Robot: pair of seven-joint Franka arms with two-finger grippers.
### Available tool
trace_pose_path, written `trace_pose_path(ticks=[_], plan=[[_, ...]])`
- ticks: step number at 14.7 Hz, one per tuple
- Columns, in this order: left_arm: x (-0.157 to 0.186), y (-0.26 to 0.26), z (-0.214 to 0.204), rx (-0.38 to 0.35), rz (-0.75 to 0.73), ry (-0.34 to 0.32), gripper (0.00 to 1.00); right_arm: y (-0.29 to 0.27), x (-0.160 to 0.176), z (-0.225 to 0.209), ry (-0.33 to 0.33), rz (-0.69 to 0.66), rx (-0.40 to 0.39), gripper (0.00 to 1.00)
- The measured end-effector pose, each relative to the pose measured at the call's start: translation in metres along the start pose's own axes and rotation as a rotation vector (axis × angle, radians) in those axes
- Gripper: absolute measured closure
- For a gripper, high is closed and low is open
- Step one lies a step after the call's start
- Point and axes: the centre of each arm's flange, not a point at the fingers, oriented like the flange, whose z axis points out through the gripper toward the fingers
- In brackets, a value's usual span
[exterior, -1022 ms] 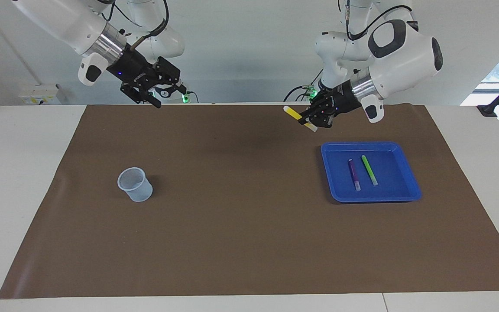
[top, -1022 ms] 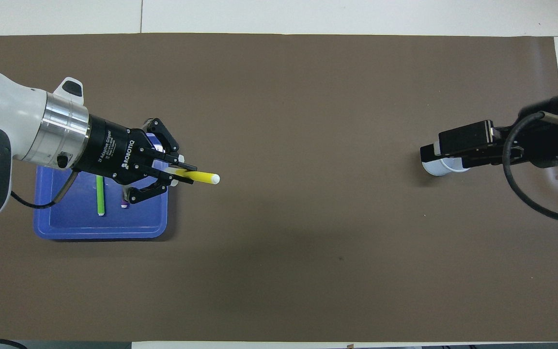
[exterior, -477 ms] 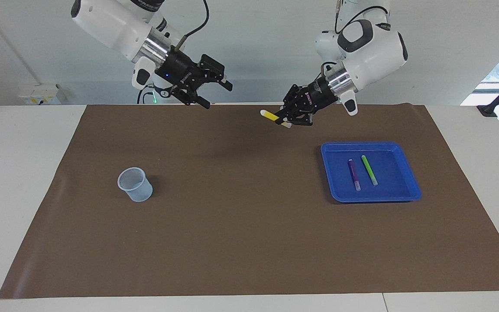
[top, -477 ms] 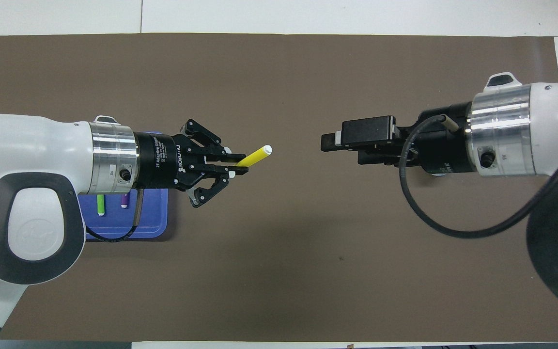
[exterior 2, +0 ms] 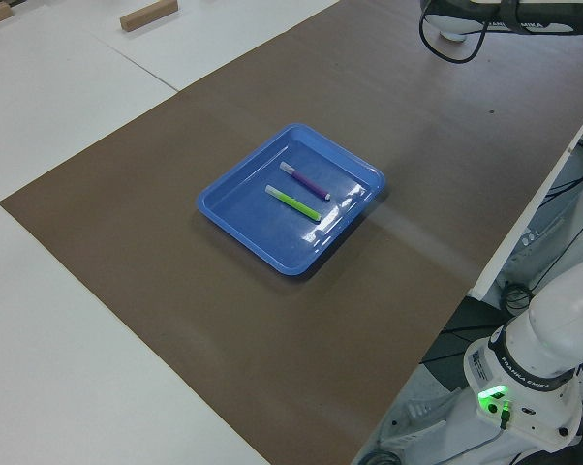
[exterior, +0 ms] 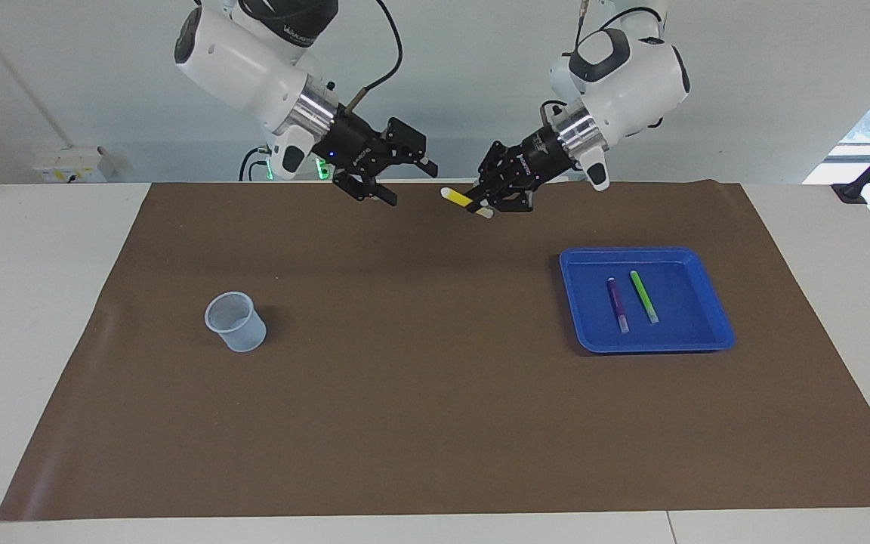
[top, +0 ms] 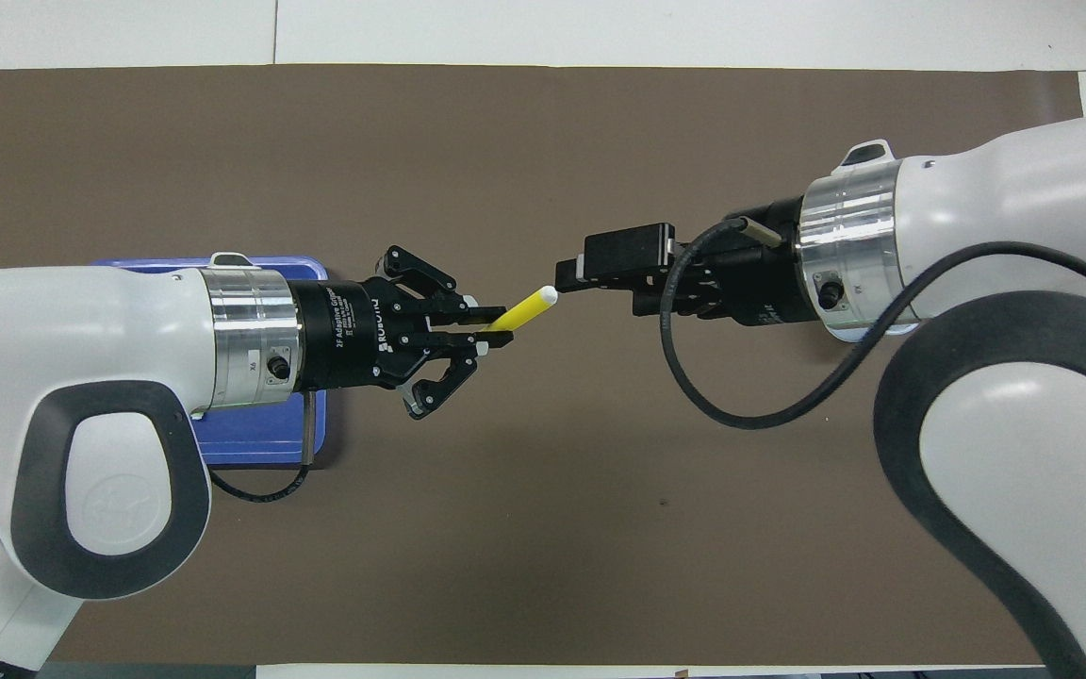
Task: Transfer and insert pens with both arms
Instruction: 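Carry the yellow pen forward while the right gripper approaches it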
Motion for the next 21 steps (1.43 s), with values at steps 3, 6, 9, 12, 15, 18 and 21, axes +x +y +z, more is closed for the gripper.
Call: trace_pose_path(ticks=[3,6,9,12,15,18,21], plan=[[-0.006,-0.01,0.011,-0.003,0.015,-0.002,0.83,-0.007,0.013,0.015,-0.007,-0.003,-0.009,0.0],[-0.004,-0.012,0.014,-0.003,0.014,0.001,0.83,-0.014,0.01,0.035,-0.034,-0.029,-0.044,0.0],[-0.003,-0.01,0.013,-0.017,0.011,-0.002,0.83,-0.017,-0.003,0.041,-0.105,-0.055,-0.107,0.0],[-0.002,-0.01,0.013,-0.019,0.009,-0.001,0.83,-0.02,-0.011,0.026,-0.127,-0.052,-0.125,0.0],[-0.001,-0.01,0.013,-0.02,0.008,-0.001,0.83,-0.028,-0.009,0.019,-0.07,-0.026,-0.11,0.0],[-0.001,-0.011,0.013,-0.021,0.009,-0.002,0.83,-0.032,-0.006,0.021,-0.017,-0.017,-0.095,0.0],[-0.001,-0.011,0.012,-0.022,0.009,-0.002,0.83,-0.029,-0.004,0.029,0.001,-0.011,-0.094,0.01]])
